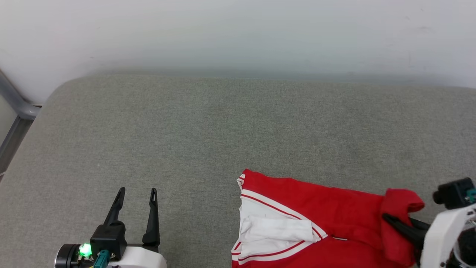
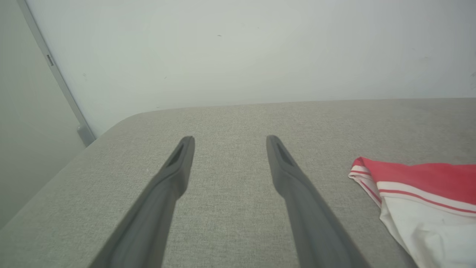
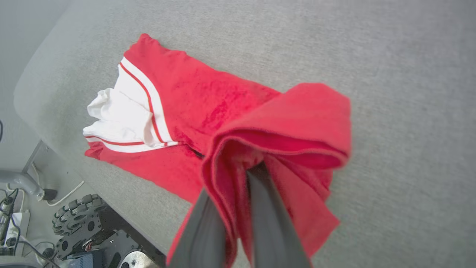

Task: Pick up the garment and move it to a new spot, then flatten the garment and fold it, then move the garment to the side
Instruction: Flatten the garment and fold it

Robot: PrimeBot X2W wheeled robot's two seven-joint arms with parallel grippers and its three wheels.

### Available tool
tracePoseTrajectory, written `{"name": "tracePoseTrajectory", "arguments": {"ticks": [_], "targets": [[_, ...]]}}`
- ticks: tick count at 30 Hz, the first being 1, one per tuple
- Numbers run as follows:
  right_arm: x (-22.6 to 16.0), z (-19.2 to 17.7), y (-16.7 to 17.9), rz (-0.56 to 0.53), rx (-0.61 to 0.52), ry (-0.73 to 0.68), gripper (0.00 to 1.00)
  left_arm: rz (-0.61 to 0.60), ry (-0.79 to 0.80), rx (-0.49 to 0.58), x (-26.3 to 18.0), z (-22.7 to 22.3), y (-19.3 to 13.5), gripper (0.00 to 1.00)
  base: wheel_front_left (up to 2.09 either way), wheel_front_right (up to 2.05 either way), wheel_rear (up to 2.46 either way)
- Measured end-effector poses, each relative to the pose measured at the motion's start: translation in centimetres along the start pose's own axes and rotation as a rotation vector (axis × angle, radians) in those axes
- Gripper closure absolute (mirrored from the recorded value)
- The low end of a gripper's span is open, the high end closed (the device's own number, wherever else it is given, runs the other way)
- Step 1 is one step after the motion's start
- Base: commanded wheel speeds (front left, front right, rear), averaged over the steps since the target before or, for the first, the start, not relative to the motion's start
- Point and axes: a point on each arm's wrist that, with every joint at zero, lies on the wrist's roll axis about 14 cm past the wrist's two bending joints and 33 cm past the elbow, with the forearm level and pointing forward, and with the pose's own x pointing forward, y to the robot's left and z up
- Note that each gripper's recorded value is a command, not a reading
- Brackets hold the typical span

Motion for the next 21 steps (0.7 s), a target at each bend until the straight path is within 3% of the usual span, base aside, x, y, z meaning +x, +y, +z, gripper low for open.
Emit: {"name": "tracePoseTrajectory", "arguments": {"ticks": [10,21], "targets": [[5.2,1.5,8.0,0.183,-0.232,0.086,1.00,-0.005,0.002,-0.003,0.9,-0.1,-0.2,0.00,0.00,0.00,0.00],[10.3,1.5,14.1,0.331,-0.383,0.167,1.00,0.014,0.022,-0.001,1.7,-0.8,0.2,0.00,0.00,0.00,0.00]]}}
